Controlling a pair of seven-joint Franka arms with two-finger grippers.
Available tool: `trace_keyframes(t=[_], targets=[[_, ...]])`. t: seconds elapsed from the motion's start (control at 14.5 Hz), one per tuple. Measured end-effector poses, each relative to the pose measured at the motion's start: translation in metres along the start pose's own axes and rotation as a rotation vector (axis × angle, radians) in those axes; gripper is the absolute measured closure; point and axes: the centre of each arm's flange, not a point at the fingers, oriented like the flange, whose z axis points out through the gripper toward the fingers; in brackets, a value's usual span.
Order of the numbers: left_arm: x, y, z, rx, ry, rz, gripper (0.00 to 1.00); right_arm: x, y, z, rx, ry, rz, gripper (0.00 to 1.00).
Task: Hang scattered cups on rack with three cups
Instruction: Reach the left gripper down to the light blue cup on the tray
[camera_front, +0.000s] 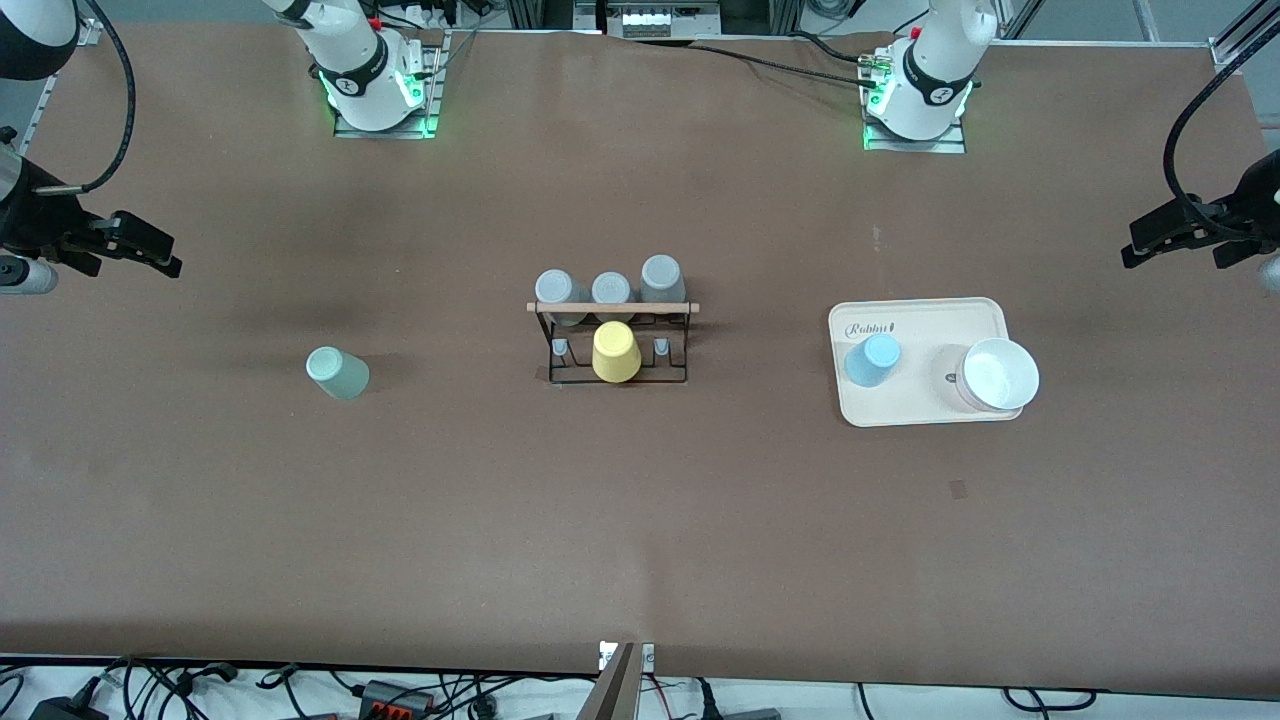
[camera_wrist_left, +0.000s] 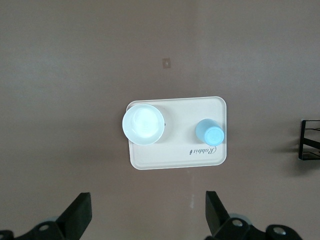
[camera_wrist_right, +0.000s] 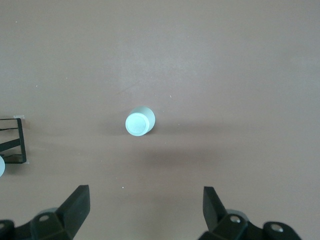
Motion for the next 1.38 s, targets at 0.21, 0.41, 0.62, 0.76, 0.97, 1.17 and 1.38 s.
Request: trace_keyframes(t=[0.21,0.41,0.62,0.76,0.97,1.17,1.38], targets=[[0.0,0.0,0.0,0.0,0.0,0.0,0.0,-0.003,0.0,-0.005,0.0,0.007,0.0,0.0],[0.001,0.001,0.003,0.0,-0.006,0.002,0.0,-0.006,0.0,-0.011,0.0,0.013,0.0,0.0],[0.013,0.019,0.03,0.0,-0.06,0.015,0.0,-0.006,0.0,-0.011,0.0,0.012,0.0,0.0],[0.024,0.046,0.064,0.003,-0.12,0.002,0.0,-0.006,0.0,-0.011,0.0,0.012,0.0,0.0],[0.034,0.08,0.125,0.007,-0.149,-0.027,0.0,-0.006,0.0,-0.01,0.0,0.012,0.0,0.0],[0.034,0.096,0.189,-0.023,-0.144,-0.066,0.0,-0.005,0.0,-0.01,0.0,0.011,0.0,0.0],[0.025,0.118,0.256,-0.04,-0.115,-0.099,0.0,-0.005,0.0,-0.01,0.0,0.01,0.0,0.0]])
